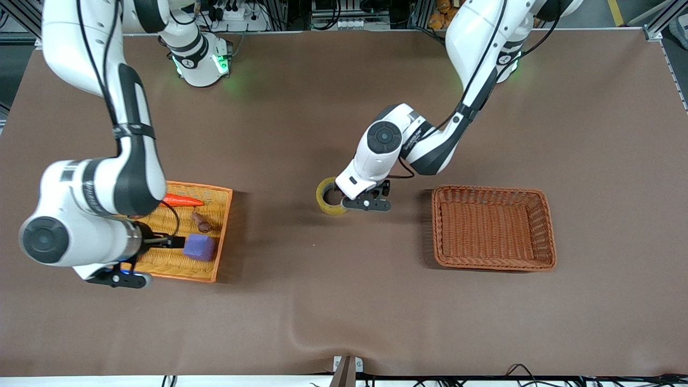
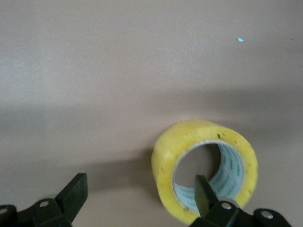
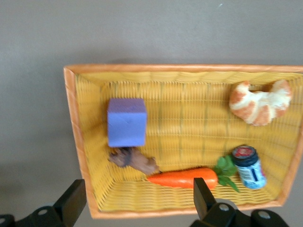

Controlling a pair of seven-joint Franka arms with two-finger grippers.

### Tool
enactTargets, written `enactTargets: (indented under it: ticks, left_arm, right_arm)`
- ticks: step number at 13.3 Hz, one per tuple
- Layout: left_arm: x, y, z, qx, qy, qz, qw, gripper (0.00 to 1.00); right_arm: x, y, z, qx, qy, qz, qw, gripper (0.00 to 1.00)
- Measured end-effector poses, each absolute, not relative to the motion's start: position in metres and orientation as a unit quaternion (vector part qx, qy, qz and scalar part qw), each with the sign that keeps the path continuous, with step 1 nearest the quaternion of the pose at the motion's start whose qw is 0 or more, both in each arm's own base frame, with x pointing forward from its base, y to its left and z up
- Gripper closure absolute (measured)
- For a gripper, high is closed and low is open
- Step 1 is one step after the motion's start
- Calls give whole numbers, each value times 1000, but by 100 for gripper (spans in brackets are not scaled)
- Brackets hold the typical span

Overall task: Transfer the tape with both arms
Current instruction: 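Grasp the tape with the left gripper while the right gripper withdraws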

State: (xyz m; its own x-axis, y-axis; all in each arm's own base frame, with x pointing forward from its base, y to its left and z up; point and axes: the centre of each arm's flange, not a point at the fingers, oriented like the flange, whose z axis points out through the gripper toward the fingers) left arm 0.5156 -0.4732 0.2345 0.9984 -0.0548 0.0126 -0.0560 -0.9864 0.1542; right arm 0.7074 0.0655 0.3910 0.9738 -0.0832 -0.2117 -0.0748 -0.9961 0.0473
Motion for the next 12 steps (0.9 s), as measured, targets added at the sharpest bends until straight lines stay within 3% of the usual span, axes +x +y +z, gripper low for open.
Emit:
enactTargets:
  ticks: [4, 12]
  left_arm:
    - [511, -477, 214, 997, -30, -2, 77, 0]
    - [504, -487, 204, 996, -37, 3, 83, 0]
  right_arm:
    - [667, 20, 407, 988, -5, -151, -11, 0]
    - [541, -39, 448, 976, 9, -208, -63, 0]
